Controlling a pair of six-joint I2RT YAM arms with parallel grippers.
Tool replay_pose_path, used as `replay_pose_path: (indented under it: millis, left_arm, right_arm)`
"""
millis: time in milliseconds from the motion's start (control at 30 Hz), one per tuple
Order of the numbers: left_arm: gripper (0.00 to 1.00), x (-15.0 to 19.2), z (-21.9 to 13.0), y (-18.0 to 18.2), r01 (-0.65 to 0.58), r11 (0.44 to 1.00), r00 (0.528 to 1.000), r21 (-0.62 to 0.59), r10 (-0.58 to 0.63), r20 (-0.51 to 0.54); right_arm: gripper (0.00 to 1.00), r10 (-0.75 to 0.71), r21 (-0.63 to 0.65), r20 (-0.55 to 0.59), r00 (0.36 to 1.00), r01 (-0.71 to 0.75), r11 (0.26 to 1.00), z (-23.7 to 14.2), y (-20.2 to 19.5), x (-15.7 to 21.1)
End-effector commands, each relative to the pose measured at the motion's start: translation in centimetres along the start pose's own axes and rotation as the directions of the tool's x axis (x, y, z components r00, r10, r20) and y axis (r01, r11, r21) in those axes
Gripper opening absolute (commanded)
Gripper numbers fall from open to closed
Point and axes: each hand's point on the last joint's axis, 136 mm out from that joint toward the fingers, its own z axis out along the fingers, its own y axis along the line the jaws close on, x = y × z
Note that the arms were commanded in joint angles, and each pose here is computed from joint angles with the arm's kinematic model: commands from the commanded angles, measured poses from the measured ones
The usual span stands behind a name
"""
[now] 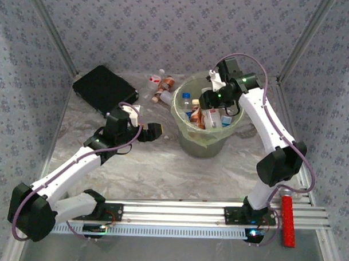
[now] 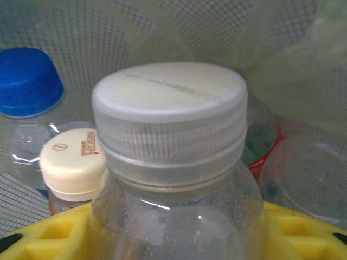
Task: Put the plastic bottles in the bin
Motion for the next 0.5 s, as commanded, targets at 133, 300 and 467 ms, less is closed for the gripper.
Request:
replay_pose_path:
  millis: [133,300,467]
  left_arm:
    - [0.97,-0.4,0.2,0.0,0.02,1.0,1.0,0.002,-0.02,0.0]
    - [0.97,-0.4,0.3,0.1,0.027,1.0,1.0,0.004,-0.027,-0.004]
    - [0.97,-0.6,0.5,0.5,0.05,0.999,0.999,-0.006,-0.05,-0.009]
  right_arm:
    - [0.46,0.018,0.135,-0.137,0.99,0.001,0.991,3.1,-2.6,2.8]
    - [0.52,0.028,0.115,-0.135,0.991,-0.012,0.993,3.4,-2.2,3.0]
    - [0.63,0.019,0.084,-0.058,0.998,-0.014,0.996,1.0,-1.2,1.1]
